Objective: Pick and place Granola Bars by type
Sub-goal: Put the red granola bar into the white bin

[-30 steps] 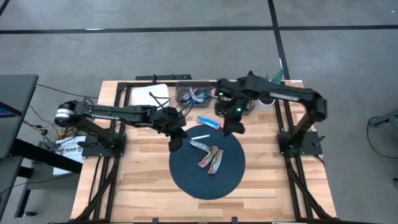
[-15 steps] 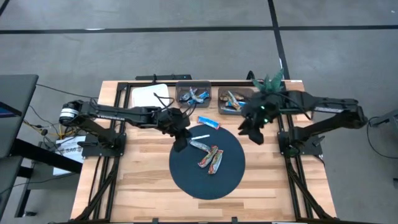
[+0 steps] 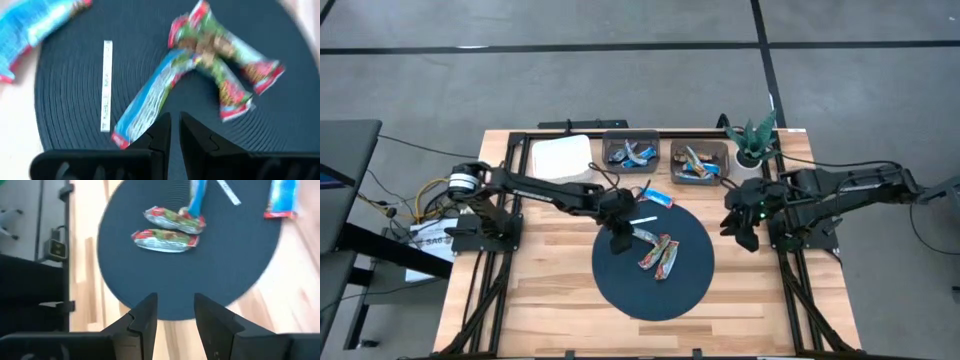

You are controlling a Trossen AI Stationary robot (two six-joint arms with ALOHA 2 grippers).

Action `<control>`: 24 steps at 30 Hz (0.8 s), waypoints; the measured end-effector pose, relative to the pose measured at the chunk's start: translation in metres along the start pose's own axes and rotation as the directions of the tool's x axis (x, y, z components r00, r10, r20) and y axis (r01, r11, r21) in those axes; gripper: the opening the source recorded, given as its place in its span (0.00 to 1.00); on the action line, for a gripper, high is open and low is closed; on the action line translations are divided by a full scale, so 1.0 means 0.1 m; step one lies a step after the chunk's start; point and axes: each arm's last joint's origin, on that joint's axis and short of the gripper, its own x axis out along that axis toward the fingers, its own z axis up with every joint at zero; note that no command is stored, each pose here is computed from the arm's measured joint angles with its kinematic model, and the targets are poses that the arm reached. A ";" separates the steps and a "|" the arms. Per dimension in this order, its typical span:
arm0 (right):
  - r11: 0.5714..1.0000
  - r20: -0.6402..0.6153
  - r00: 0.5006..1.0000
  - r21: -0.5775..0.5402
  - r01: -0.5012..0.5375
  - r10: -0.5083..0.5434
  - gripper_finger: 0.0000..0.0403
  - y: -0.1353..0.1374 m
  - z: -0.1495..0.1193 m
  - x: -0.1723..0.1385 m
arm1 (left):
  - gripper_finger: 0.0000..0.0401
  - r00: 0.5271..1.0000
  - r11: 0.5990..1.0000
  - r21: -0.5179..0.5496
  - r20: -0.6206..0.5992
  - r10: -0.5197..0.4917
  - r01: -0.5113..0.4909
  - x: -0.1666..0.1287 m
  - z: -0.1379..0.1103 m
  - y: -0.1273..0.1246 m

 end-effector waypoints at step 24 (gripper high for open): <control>0.996 0.036 0.999 -0.083 0.042 -0.039 0.30 0.12 -0.06 0.04 | 0.43 0.999 0.969 0.242 0.016 0.045 -0.048 0.16 0.04 0.01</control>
